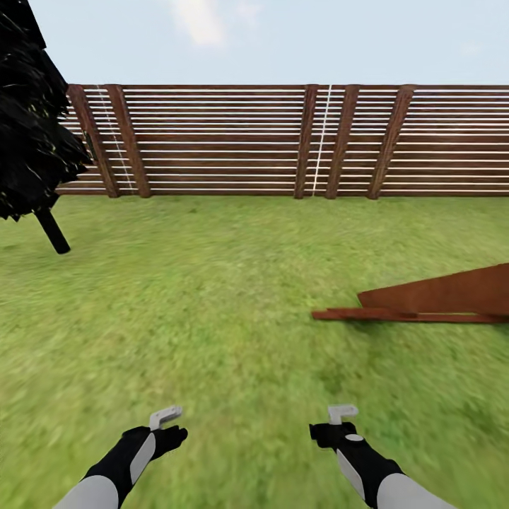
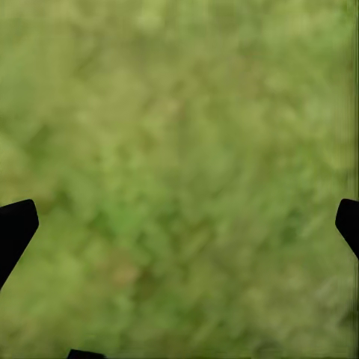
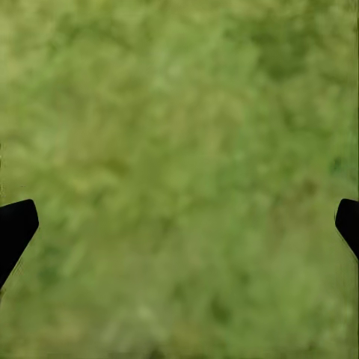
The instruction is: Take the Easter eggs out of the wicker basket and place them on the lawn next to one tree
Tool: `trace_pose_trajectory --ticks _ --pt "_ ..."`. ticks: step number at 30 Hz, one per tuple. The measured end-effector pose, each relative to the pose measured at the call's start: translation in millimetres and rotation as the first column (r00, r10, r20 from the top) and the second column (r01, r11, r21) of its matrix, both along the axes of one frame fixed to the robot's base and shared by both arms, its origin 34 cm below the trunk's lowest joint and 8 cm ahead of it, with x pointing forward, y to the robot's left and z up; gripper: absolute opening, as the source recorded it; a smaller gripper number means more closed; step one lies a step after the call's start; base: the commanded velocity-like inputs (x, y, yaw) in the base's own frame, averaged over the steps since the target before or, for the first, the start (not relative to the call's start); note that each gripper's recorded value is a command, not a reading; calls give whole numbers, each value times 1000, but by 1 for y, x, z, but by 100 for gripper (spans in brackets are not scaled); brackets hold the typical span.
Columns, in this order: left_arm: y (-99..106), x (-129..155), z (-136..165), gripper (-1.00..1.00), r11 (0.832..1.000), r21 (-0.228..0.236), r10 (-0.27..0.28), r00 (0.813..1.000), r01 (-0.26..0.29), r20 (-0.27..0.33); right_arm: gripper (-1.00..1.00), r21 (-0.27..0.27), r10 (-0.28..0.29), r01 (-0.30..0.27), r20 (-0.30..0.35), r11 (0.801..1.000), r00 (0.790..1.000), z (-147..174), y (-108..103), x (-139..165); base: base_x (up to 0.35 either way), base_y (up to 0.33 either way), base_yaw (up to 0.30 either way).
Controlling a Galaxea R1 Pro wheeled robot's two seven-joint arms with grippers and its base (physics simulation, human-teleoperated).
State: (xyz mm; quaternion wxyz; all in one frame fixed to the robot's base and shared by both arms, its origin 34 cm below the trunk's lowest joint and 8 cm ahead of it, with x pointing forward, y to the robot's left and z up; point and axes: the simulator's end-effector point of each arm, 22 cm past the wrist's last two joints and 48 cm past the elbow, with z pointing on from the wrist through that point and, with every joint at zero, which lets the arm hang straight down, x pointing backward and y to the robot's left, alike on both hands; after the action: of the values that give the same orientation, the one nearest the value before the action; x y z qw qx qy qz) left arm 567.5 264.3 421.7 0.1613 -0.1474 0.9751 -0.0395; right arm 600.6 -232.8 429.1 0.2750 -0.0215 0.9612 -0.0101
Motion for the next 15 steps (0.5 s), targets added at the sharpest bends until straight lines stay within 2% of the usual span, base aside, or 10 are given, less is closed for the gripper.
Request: trace_pose_trajectory --ticks 11,15 --pt "0 0 0 100 1000 0 0 1000 0 0 100 0 0 0 0 1000 1000 0 0 0 336 -85 269" --pt "0 0 0 100 1000 1 0 1000 0 0 100 -1 0 0 0 1000 1000 0 -1 0 336 -85 48"
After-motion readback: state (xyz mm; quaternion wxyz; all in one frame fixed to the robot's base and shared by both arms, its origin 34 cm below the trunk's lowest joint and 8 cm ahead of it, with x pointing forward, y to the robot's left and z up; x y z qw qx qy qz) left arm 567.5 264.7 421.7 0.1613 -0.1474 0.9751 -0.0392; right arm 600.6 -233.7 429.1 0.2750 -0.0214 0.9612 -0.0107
